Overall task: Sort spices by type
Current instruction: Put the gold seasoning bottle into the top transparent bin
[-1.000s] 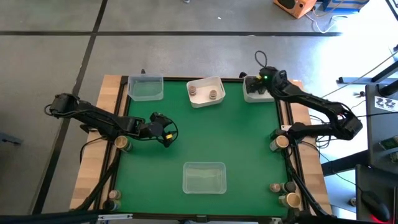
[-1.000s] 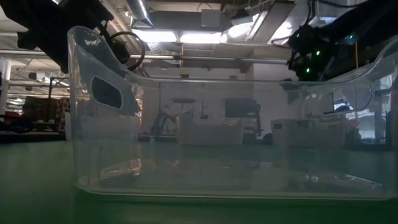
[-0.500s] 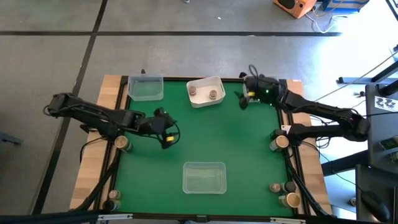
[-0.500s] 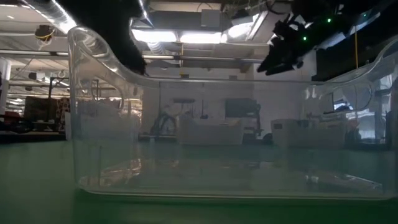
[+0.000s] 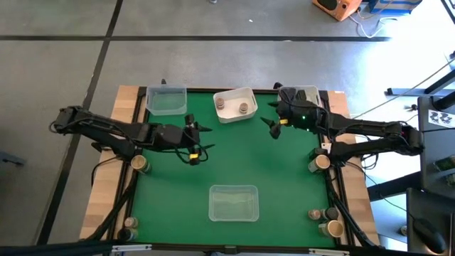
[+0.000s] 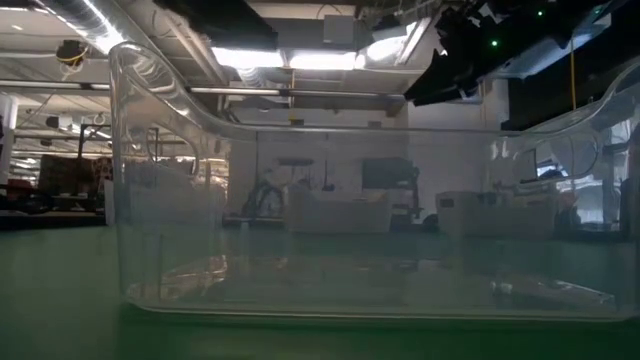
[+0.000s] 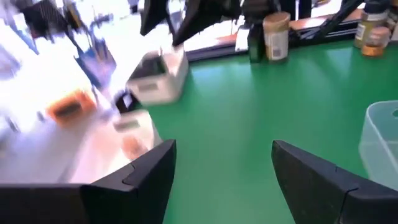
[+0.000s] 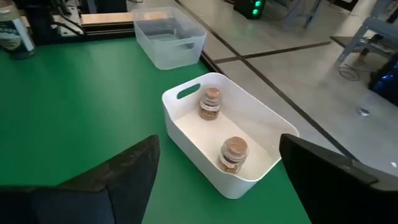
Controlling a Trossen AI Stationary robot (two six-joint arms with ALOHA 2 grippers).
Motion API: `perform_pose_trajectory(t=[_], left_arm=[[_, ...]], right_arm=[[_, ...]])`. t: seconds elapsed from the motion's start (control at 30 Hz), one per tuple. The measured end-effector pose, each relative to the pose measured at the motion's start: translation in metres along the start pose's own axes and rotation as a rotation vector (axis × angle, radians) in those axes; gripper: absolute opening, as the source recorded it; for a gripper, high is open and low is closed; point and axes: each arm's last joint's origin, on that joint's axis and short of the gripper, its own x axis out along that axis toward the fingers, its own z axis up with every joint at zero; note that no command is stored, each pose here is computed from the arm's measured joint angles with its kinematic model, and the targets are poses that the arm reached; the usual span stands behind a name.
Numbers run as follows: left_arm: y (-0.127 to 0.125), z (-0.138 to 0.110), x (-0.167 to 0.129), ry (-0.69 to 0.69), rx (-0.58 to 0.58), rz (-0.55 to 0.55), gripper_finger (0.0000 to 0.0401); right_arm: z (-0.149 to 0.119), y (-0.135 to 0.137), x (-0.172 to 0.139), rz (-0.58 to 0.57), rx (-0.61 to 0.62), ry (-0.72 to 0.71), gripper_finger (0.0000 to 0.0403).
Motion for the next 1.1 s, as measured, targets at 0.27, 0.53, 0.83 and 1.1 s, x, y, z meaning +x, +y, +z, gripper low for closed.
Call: perform_pose_trajectory(t=[0.27,0.53,0.83,1.1], left_arm=[[0.001,0.030,-0.004,-0.033,-0.008,0.054,0.0275],[-0.007,0.050,-0.024,0.276,-0.062,-0.026,0.0319],[-0.014,0.030,-0.073,0.688,-0.130,-0.011,0.0322],[-0.020,0.001,-0.099,1.044,-0.159,-0.015,0.0322]], right_arm=[[-0.001,0.000,0.000,-0.023,-0.005,0.007,0.0331],[-0.001,0.000,0.000,-0.023,-0.028,0.008,0.0331],[-0.014,0.001,0.002,-0.020,-0.036,0.042,0.0331],[-0.026,0.003,0.005,-0.018,-0.032,0.066,0.0331]])
